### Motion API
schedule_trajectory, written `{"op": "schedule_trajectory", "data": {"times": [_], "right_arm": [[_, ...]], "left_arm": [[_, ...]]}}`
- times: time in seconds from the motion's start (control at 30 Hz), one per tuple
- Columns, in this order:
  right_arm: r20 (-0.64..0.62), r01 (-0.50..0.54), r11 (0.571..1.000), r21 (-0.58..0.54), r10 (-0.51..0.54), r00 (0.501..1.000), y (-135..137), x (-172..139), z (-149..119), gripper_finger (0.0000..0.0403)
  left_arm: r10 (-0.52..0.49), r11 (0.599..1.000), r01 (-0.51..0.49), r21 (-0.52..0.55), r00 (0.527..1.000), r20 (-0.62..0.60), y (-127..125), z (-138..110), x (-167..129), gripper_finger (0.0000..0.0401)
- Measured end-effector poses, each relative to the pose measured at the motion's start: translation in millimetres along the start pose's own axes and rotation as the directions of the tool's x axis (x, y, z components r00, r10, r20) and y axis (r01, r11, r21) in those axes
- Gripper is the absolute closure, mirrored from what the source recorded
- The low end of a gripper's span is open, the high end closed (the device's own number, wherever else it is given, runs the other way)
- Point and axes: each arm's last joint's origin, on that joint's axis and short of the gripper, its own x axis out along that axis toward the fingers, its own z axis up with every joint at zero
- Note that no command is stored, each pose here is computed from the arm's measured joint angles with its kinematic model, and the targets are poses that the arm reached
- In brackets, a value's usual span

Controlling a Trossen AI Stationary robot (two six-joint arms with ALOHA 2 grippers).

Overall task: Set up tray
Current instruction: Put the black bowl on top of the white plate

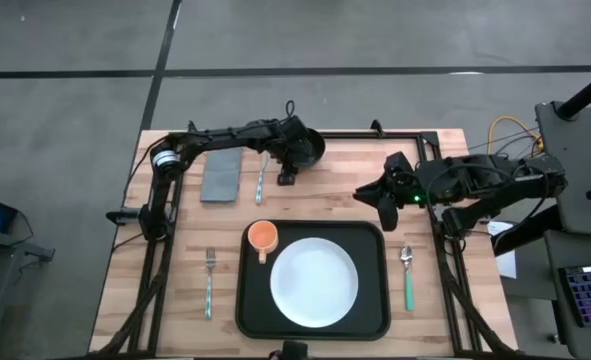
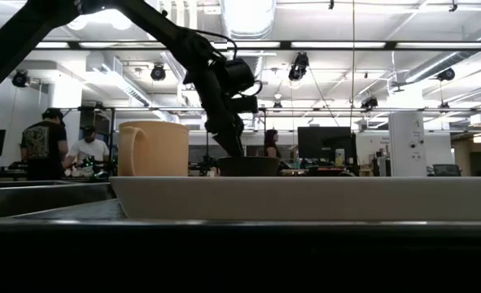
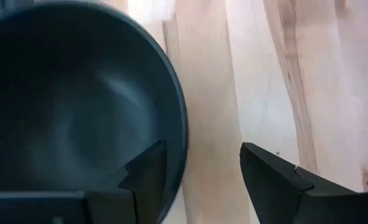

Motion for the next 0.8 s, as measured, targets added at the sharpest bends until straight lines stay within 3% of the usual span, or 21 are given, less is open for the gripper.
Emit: {"op": "schedule_trajectory", "data": {"times": [0.27,0.37,0.53,0.8], "right_arm": [[0.02,-0.044,0.999,-0.016,0.044,0.999,3,0,3,0.0335],[0.03,-0.059,0.998,-0.015,0.06,0.998,5,0,4,0.0335],[0.055,-0.079,0.997,-0.023,0.08,0.995,7,0,7,0.0335],[0.063,-0.082,0.995,-0.061,0.086,0.994,7,0,7,0.0335]], "left_arm": [[0.013,1.0,-0.013,-0.007,1.0,0.006,2,-5,5,0.0234],[0.024,1.0,-0.024,-0.008,1.0,0.014,4,-5,4,0.0274],[0.038,0.999,-0.037,-0.011,0.999,0.021,7,-3,2,0.0379],[0.075,0.996,-0.075,-0.054,0.997,0.003,1,2,-7,0.0399]]}}
